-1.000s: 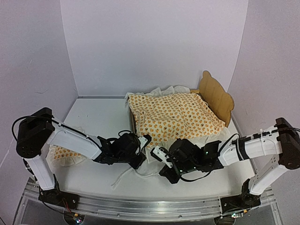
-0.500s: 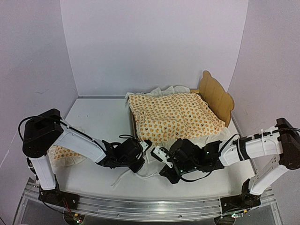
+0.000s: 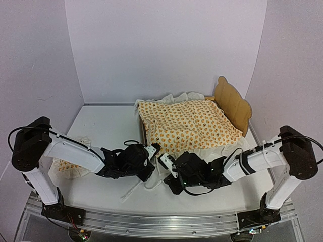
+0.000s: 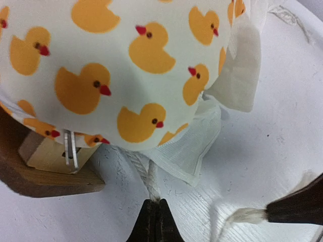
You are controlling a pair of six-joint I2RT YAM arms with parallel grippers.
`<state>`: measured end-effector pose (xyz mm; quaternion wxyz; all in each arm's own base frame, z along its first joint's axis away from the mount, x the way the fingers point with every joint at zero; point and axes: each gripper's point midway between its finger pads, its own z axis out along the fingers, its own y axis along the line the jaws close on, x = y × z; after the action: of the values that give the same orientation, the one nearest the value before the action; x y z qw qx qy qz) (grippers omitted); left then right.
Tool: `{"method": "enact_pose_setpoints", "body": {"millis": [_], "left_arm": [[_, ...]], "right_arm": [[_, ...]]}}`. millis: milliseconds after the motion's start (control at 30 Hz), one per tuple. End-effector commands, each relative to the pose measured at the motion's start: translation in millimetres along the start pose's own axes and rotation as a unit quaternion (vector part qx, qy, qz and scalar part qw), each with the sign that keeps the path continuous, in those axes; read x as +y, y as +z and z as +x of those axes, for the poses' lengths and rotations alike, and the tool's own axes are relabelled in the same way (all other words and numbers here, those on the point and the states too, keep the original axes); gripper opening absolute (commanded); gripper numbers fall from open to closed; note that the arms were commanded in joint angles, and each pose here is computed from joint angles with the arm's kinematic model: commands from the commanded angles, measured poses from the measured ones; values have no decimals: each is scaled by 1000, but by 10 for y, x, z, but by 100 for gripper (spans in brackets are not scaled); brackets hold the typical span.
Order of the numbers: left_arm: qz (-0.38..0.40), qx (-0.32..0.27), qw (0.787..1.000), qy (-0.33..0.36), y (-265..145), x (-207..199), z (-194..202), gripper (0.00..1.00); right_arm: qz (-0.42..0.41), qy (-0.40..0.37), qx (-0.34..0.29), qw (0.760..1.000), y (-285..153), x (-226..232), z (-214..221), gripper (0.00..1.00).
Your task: Set up the pet bed
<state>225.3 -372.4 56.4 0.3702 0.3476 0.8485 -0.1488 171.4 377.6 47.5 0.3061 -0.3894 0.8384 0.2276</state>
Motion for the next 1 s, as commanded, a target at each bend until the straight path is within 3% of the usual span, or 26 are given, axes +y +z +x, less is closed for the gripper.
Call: {"method": "enact_pose_setpoints", "body": {"millis": [0, 133, 333, 500, 733, 967], "left_arm": [[33, -60, 997, -41, -252, -75, -307, 0], [45, -69, 995, -48, -337, -92, -353, 0], [44, -76, 995, -53, -431, -62, -375, 0], [-13, -54, 997, -62, -421, 131, -327, 0], [99, -83, 988, -86, -569, -90, -497, 0], [117, -86, 982, -120, -635, 47, -486, 0]], "right_arm": [[16, 25, -125, 992, 100, -60, -588, 0], [2, 25, -154, 988, 259, -35, -744, 0], [45, 47, -178, 982, 383, -242, -879, 0], [60, 53, -176, 981, 373, -320, -808, 0], [-43, 36, -212, 976, 278, 27, -927, 0], [-55, 42, -220, 973, 223, 26, -884, 0]]}}
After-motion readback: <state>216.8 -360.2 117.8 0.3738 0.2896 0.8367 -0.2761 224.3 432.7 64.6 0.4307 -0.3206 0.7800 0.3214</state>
